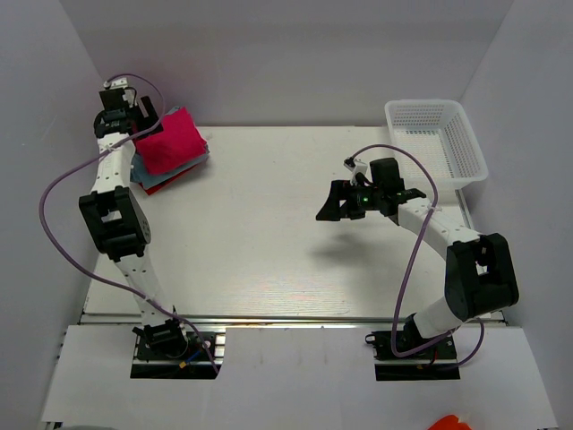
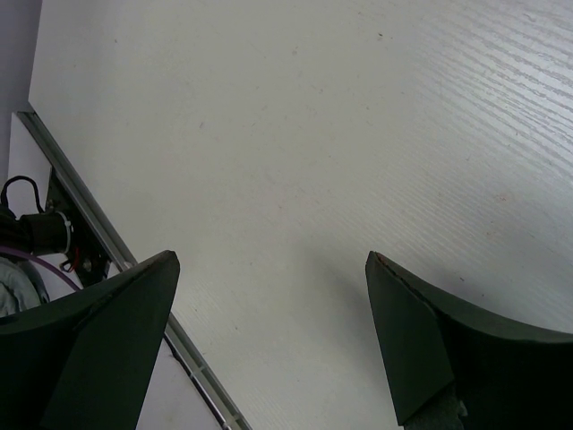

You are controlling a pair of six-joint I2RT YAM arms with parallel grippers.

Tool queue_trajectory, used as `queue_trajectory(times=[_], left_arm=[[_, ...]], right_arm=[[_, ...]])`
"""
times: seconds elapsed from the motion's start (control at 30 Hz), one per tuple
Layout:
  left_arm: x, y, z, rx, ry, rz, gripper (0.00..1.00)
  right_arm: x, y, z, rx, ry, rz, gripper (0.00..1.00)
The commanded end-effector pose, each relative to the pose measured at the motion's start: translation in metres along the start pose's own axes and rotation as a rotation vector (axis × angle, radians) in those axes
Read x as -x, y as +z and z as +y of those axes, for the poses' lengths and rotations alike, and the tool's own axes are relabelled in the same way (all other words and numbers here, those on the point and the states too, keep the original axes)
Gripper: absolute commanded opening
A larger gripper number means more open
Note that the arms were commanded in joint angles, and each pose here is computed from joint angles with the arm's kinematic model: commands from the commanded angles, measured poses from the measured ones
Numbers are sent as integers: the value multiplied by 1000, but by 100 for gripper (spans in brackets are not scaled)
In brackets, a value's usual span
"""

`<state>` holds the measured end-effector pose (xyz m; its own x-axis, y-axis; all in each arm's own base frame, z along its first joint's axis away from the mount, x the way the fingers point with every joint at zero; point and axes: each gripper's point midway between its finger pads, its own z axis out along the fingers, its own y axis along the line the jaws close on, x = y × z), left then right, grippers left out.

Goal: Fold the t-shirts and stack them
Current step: Put the neatly folded tshirt into the corner of the board with the left arm

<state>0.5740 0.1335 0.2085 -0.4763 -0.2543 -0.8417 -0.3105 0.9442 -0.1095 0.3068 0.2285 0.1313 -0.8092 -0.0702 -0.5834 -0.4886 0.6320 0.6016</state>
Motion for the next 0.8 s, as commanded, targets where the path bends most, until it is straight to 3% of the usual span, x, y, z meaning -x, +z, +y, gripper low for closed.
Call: queue_trajectory(times=[0.0, 0.2, 0.3, 0.4, 0.43, 0.5, 0.67, 0.77], left_arm=[[41, -56, -49, -235, 34, -101, 100], [34, -93, -72, -289, 26, -117, 100], [27, -116, -81, -242, 32, -114, 100], [-9, -128, -111, -246, 13, -68, 100], [-40, -127, -117, -251, 22, -19, 100], [-58, -155, -163, -350, 45, -41, 100], [-163, -202, -245, -504, 174, 98, 100], [-207, -221, -249, -445, 232, 161, 100]], right_arm=[[17, -1, 9, 40, -32, -40, 90], [19, -7, 14, 47, -49, -72, 90], [18, -12, 14, 30, -60, -94, 90], [12, -19, 2, -55, -64, -132, 90], [10, -21, -6, -103, -56, -146, 90], [4, -30, -13, -158, -51, -173, 90], [-6, -43, -30, -275, -65, -198, 90], [-13, -47, -33, -297, -45, -238, 90]])
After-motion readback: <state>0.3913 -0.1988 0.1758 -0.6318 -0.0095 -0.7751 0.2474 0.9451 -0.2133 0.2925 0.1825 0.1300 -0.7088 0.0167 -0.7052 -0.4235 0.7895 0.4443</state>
